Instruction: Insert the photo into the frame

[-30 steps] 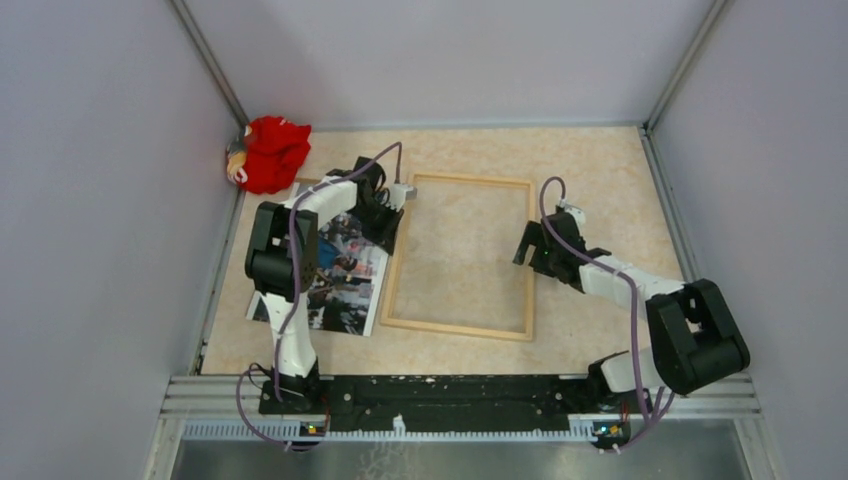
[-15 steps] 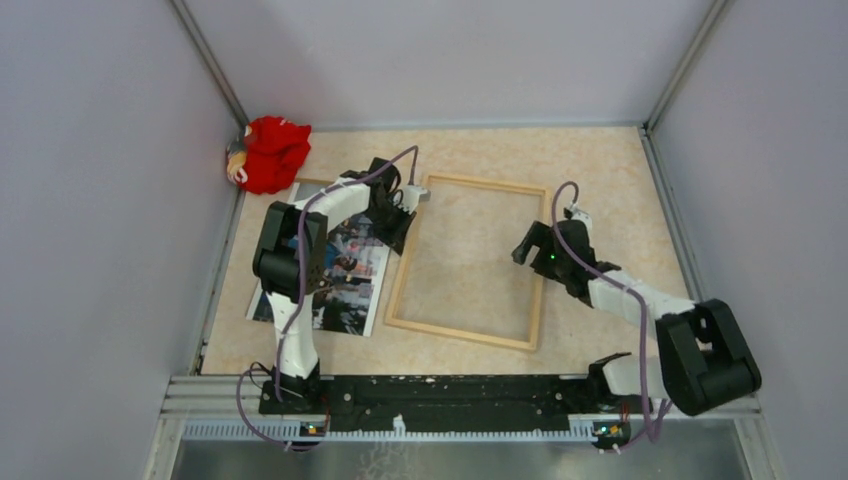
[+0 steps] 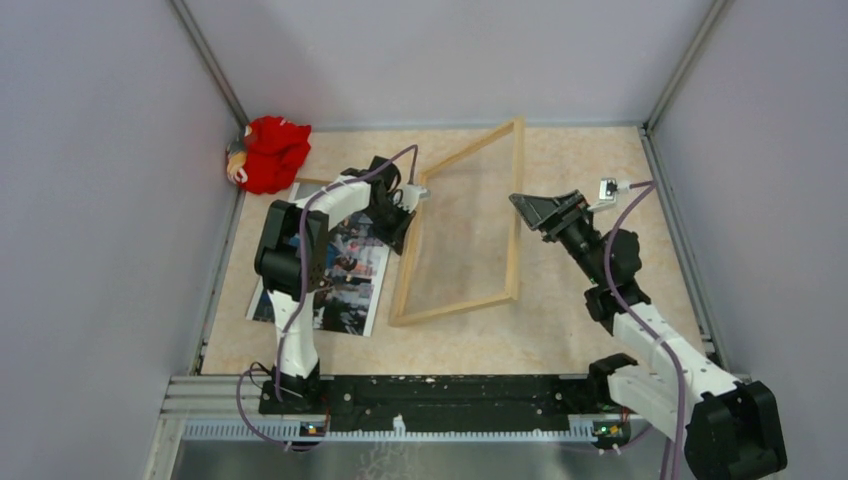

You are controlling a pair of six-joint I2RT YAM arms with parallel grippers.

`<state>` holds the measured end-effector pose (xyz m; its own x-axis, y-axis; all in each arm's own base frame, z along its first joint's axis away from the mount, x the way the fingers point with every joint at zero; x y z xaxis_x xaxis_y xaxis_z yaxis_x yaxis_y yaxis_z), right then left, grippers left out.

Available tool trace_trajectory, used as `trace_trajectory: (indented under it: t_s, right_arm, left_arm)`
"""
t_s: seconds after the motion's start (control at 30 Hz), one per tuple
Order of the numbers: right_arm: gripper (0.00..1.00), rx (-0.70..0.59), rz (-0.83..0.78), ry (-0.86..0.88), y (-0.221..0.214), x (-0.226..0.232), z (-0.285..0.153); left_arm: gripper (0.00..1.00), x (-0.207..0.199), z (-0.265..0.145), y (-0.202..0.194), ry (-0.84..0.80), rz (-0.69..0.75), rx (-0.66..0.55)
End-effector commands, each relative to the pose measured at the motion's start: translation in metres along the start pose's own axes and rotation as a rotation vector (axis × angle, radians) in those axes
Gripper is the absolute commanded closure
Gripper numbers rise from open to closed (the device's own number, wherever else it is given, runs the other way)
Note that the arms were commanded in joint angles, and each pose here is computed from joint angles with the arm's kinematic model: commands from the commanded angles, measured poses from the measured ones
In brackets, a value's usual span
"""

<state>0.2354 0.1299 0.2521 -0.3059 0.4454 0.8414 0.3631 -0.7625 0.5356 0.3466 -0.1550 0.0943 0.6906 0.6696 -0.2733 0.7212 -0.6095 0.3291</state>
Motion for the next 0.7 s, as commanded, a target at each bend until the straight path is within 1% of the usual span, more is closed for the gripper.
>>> trace_trajectory:
  t_s: [0.0, 0.17, 0.3, 0.4, 0.5, 0.67]
  right_arm:
    - [0.1, 0.249, 0.176, 0.319, -0.027, 0.038, -0.009]
    - [0.1, 0.273, 0.248, 0.337, -0.03, 0.035, 0.004]
    - [0.09, 0.264, 0.259, 0.341, -0.029, 0.037, 0.009]
    - [0.09, 0.269, 0.238, 0.346, -0.026, 0.042, 0.013]
    - [0.09, 0.275, 0.193, 0.306, -0.024, 0.044, 0.013]
    - [0.09, 0.262, 0.16, 0.337, -0.014, 0.061, 0.007]
  left_arm:
    - [0.96, -0.028, 0.038, 0.002, -0.183, 0.033, -0.004]
    - [0.96, -0.03, 0.036, -0.001, -0.183, 0.035, -0.007]
    - [0.96, -0.031, 0.035, -0.004, -0.183, 0.035, -0.006]
    - [0.96, -0.03, 0.034, -0.006, -0.178, 0.032, -0.004]
    - [0.97, -0.026, 0.028, -0.004, -0.172, 0.026, -0.019]
    - [0.95, -0.012, 0.004, 0.004, -0.14, 0.014, -0.062]
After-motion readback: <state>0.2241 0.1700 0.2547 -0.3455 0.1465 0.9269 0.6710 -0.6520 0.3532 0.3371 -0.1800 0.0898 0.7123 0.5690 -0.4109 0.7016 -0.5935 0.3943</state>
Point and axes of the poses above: each gripper's point midway between its finger pads, its own z axis out along the fingers, its own x axis along the line the jaws close on, y = z × x, the point moved 8 cm from there along -z, back along the fingers, and after that the axes turned 2 degrees about z, right-handed, at the moved point
